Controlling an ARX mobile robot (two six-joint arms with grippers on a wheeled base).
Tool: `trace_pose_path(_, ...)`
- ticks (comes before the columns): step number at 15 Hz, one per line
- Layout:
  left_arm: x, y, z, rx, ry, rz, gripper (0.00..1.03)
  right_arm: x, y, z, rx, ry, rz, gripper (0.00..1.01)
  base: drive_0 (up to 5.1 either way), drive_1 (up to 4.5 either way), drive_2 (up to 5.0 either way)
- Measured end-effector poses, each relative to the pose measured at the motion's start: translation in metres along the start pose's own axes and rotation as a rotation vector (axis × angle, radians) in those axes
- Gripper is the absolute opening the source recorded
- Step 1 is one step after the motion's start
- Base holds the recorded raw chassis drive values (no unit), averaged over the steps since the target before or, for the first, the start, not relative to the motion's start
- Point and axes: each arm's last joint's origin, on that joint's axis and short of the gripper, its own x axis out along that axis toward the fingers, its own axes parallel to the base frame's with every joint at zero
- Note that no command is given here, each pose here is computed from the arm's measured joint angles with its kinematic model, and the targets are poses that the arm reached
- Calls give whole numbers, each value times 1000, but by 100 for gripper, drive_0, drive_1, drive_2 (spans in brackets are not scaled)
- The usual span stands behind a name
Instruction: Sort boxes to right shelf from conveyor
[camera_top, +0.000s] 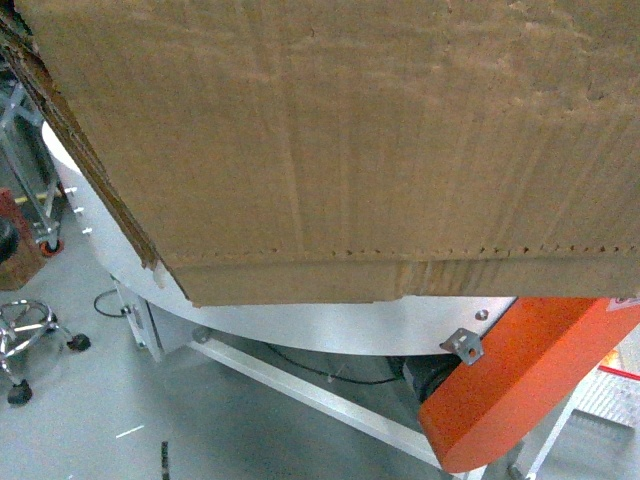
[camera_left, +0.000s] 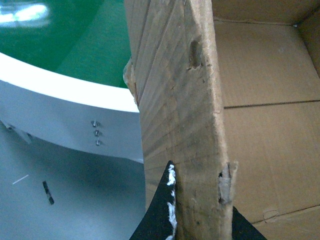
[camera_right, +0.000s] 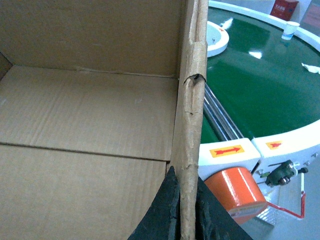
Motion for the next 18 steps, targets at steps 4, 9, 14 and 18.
trace_pose_path(4,0,0,0,0,-1,-1,4,-1,0,1,0,-2,0,4,0,0,0)
trace_pose_path(9,0,0,0,0,-1,-1,4,-1,0,1,0,-3,0,4,-136,-136,-136)
trace_pose_path(14,0,0,0,0,-1,-1,4,-1,0,1,0,-3,0,4,-162,-162,-162)
trace_pose_path(18,0,0,0,0,-2,-1,4,-1,0,1,0,-3,0,4,-155,-155,-155)
